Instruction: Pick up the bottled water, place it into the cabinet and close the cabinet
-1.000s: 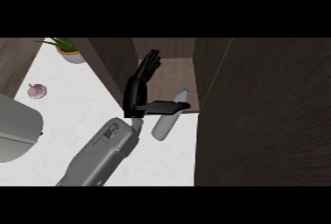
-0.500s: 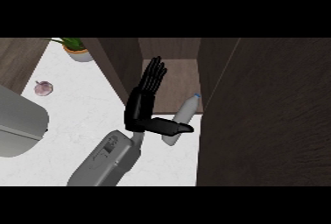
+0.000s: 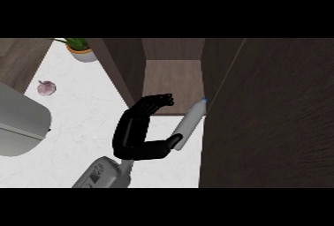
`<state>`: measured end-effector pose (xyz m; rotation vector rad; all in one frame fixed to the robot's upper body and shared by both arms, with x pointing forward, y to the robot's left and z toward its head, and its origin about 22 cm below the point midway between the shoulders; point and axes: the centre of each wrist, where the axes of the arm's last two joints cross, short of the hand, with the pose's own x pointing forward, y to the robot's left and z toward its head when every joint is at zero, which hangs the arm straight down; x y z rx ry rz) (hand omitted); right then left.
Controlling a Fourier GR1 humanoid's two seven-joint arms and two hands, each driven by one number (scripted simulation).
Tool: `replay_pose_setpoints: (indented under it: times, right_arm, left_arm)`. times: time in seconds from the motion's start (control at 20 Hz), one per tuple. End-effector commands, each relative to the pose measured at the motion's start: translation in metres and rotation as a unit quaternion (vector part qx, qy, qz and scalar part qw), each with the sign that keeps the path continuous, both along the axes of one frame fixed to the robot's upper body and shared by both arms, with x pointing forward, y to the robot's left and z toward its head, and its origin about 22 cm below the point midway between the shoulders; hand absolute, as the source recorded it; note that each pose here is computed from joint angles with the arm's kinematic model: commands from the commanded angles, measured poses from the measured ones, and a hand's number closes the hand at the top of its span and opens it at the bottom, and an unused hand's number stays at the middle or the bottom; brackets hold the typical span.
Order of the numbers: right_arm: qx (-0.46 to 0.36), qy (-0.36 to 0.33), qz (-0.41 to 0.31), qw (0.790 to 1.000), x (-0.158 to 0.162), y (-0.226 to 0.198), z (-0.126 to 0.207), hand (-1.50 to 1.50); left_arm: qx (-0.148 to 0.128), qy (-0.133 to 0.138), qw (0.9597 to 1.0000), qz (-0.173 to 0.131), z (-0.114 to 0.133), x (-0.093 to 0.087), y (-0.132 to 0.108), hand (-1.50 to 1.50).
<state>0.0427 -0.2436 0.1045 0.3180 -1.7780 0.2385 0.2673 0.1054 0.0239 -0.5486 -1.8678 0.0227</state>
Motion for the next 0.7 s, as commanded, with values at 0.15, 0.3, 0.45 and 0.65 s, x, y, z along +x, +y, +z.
replay_pose_setpoints:
  times: [0.15, 0.3, 0.45, 0.65]
  right_arm:
    - [-0.075, 0.007, 0.113, 0.991, -0.009, 0.005, 0.034, 1.50]
    - [-0.078, -0.013, 0.155, 0.985, -0.013, 0.005, 0.042, 1.50]
    - [-0.097, -0.043, 0.191, 0.976, -0.010, 0.007, 0.051, 1.50]
    - [-0.087, -0.052, 0.207, 0.973, -0.015, 0.018, 0.059, 1.50]
  left_arm:
    - [0.004, 0.022, 0.9997, -0.002, -0.011, -0.038, 0.044, 1.50]
    - [0.001, 0.015, 0.9997, 0.020, 0.002, -0.042, 0.069, -1.50]
    - [-0.004, 0.008, 0.9992, 0.038, 0.004, -0.050, 0.086, -1.50]
    - [-0.014, 0.016, 0.9972, 0.072, -0.012, -0.072, 0.113, -1.50]
